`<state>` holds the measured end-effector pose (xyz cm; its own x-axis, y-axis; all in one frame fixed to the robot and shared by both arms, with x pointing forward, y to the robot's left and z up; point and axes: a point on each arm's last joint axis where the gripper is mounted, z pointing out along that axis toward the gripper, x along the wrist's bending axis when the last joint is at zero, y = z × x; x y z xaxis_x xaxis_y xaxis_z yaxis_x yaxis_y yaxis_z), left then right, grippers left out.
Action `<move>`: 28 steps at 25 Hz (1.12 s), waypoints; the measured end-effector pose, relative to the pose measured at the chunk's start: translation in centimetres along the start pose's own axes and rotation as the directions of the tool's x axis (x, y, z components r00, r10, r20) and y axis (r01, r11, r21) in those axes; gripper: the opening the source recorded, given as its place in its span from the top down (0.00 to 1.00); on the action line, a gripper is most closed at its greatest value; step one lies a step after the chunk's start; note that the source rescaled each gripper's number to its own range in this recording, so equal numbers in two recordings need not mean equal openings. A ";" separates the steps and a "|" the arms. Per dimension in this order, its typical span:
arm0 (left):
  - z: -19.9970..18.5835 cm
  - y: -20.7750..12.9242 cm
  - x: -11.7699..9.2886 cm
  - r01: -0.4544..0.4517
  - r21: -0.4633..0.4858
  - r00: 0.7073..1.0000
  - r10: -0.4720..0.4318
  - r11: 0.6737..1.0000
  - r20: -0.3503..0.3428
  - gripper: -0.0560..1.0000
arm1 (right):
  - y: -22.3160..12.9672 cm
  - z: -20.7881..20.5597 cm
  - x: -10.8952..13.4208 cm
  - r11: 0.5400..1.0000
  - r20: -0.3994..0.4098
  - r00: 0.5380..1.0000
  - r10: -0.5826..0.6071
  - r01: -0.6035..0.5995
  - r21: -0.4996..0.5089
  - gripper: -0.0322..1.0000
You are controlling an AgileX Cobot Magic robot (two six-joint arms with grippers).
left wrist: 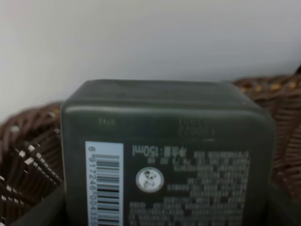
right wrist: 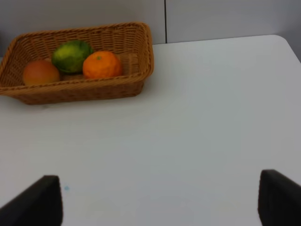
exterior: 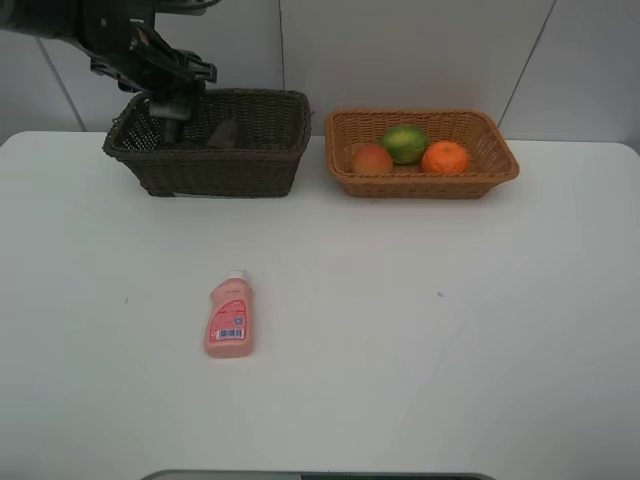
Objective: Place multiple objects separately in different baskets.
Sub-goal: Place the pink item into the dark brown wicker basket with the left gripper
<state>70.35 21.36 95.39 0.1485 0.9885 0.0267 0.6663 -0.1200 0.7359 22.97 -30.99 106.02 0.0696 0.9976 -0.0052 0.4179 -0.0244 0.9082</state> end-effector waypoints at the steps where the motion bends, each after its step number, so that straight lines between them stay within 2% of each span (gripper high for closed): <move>1: 0.1 -0.4 0.0 -0.001 -0.001 1.000 0.001 1.000 0.005 0.52 | 0.0 0.0 0.0 1.000 0.000 1.000 0.000 0.000 0.000 0.09; 11: 1.3 -2.1 -0.2 -0.003 0.004 1.000 0.003 1.000 0.019 0.52 | 0.0 0.0 0.0 1.000 0.000 1.000 0.000 0.000 0.000 0.09; 20: 1.4 -2.2 -0.2 -0.001 0.008 1.000 0.001 1.000 0.020 0.51 | 0.0 0.0 0.0 1.000 0.000 1.000 0.000 0.000 0.000 0.09; 21: 1.4 -2.2 -0.2 -0.001 0.008 1.000 0.001 1.000 0.020 0.42 | 0.0 0.0 0.0 1.000 0.000 1.000 0.000 0.000 0.000 0.09; 23: 1.4 -2.1 -0.2 0.000 -0.005 1.000 0.000 1.000 0.022 0.17 | 0.0 0.0 0.0 1.000 0.000 1.000 0.000 0.000 0.000 0.09; 24: 1.4 -2.0 -0.2 0.000 -0.010 1.000 0.000 1.000 0.024 0.10 | 0.0 0.0 0.0 1.000 0.000 1.000 0.000 0.000 0.000 0.09; 26: 1.4 -2.0 -0.2 0.000 -0.010 1.000 0.000 1.000 0.023 0.03 | 0.0 0.0 0.0 1.000 0.000 1.000 0.000 0.000 0.000 0.09; 28: 1.3 -1.9 -0.2 0.000 -0.013 1.000 0.000 1.000 0.023 0.02 | 0.0 0.0 0.0 1.000 0.000 1.000 0.000 0.000 0.000 0.09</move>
<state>69.98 21.25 93.13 0.1655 0.9861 0.0112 0.6571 -0.1187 0.7444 22.97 -30.99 106.02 0.0696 0.9976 -0.0052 0.4179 -0.0244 0.9082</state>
